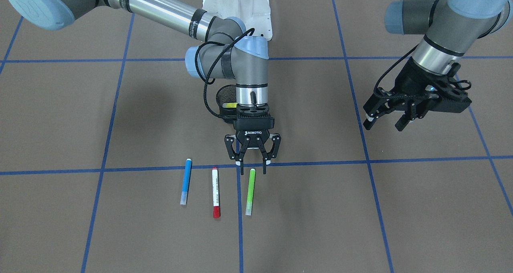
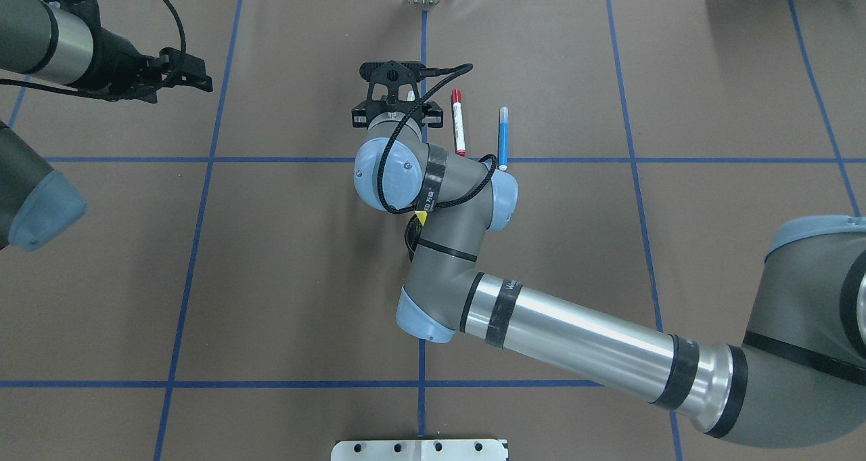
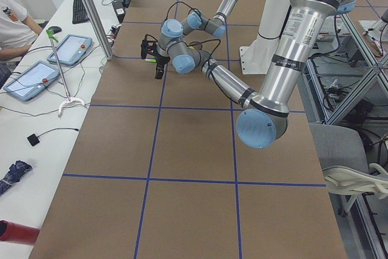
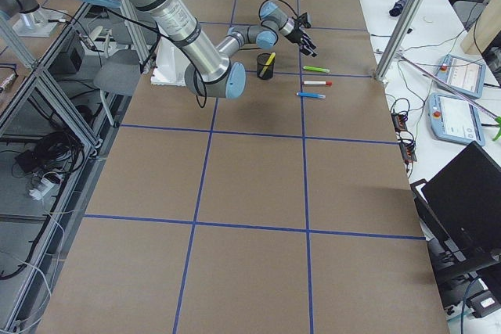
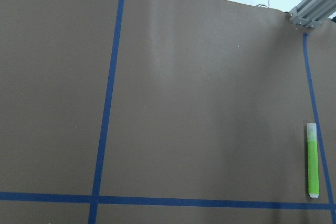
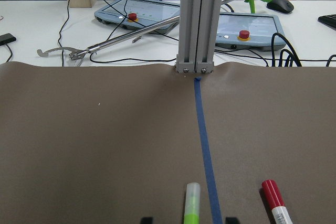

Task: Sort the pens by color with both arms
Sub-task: 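Open the right gripper and withdraw it while the left arm reaches in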

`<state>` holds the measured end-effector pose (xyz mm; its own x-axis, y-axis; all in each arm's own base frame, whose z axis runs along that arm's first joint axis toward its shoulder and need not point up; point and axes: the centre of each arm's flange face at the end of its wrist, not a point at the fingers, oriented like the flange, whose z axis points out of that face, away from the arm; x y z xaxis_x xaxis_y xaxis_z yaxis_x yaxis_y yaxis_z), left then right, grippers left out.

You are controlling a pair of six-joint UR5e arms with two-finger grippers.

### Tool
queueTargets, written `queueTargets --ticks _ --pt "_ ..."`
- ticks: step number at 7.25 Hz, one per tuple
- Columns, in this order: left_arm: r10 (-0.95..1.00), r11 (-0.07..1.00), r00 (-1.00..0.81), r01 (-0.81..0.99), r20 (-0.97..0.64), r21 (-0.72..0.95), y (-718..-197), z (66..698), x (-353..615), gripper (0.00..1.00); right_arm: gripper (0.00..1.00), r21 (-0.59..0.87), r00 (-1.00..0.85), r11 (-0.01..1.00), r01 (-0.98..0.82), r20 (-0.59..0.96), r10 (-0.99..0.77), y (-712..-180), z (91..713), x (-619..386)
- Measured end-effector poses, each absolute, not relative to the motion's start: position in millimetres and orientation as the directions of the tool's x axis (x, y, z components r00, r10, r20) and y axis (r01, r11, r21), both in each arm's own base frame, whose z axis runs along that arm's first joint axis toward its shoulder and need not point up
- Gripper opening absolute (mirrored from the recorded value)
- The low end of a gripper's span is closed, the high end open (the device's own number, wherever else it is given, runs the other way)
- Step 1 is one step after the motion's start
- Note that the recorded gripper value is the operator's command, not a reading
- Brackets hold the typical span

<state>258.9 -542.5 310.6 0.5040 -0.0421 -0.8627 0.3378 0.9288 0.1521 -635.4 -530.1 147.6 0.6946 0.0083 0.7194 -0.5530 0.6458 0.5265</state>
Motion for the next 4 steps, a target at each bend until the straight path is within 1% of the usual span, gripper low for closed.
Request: queueTargets --ticks 2,3,4 --pt "-0.077 0.927 0.485 0.357 -0.871 0.117 -545.0 304.1 263.6 0.99 0.71 0.439 0.609 0.708 -0.553 0.793 -0.016 -536.4 140.5 -580.3" --pt "-0.112 0.926 0.470 0.370 -0.876 0.080 -547.6 292.8 269.3 0.99 0.75 0.393 0.573 0.747 -0.537 0.820 -0.020 -539.0 159.0 -537.8" --pt "-0.168 0.929 0.462 0.369 -0.871 0.016 -550.1 270.8 284.7 0.99 0.84 0.350 0.545 0.781 -0.517 0.838 -0.015 -539.6 186.2 -488.0"
